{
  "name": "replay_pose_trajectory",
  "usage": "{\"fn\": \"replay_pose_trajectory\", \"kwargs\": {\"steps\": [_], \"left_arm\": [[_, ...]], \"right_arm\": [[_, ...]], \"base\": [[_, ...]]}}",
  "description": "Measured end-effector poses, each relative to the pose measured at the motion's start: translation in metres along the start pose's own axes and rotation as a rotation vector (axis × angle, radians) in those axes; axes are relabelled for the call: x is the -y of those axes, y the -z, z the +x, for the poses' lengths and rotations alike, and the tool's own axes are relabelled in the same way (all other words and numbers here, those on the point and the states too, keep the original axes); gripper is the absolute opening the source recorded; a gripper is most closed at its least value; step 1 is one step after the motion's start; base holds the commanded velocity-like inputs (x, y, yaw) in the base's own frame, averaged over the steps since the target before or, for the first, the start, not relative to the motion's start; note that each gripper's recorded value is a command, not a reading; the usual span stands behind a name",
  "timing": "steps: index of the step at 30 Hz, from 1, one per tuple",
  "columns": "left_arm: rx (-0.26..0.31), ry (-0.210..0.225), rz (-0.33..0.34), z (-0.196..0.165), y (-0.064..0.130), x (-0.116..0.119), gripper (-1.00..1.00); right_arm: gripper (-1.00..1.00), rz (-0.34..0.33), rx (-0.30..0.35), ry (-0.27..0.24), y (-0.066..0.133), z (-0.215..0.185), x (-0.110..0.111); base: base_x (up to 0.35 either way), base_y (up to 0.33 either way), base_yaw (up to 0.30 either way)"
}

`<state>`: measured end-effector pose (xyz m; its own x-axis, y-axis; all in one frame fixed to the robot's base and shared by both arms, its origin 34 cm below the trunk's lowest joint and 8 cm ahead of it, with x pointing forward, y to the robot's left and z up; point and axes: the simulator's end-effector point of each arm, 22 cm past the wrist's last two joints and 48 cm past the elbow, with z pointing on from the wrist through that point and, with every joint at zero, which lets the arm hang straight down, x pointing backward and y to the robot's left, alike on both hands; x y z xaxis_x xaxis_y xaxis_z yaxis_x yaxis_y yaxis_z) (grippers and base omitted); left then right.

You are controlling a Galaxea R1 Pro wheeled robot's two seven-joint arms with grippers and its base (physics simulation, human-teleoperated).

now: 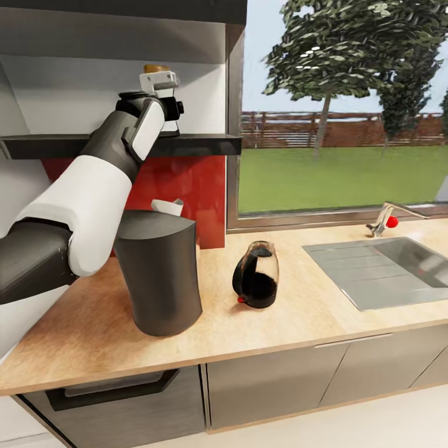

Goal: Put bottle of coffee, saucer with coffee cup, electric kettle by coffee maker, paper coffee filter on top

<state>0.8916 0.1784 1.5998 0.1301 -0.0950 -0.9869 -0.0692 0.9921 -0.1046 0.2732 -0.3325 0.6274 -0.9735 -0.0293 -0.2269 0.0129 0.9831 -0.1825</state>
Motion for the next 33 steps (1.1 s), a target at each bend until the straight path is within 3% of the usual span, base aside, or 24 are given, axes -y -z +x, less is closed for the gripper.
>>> {"fn": "replay_pose_trajectory", "kwargs": {"steps": [13,14,33], "left_arm": [[0.004,-0.002,0.0,-0.0009,0.0003,0.0002,1.0],[0.003,-0.002,0.0,-0.0009,0.0003,0.0002,-1.0],[0.014,0.002,0.001,-0.0053,0.0017,0.0008,-1.0]], "right_arm": [[1.0,0.0,-0.001,0.0,0.0,0.0002,0.0001],[1.0,0.0,-0.001,0.0,0.0,0.0002,0.0001],[1.0,0.0,-0.001,0.0,0.0,0.0002,0.0001]], "base": [[0.004,0.0,0.0],[0.0,0.0,0.0],[0.0,0.0,0.0]]}}
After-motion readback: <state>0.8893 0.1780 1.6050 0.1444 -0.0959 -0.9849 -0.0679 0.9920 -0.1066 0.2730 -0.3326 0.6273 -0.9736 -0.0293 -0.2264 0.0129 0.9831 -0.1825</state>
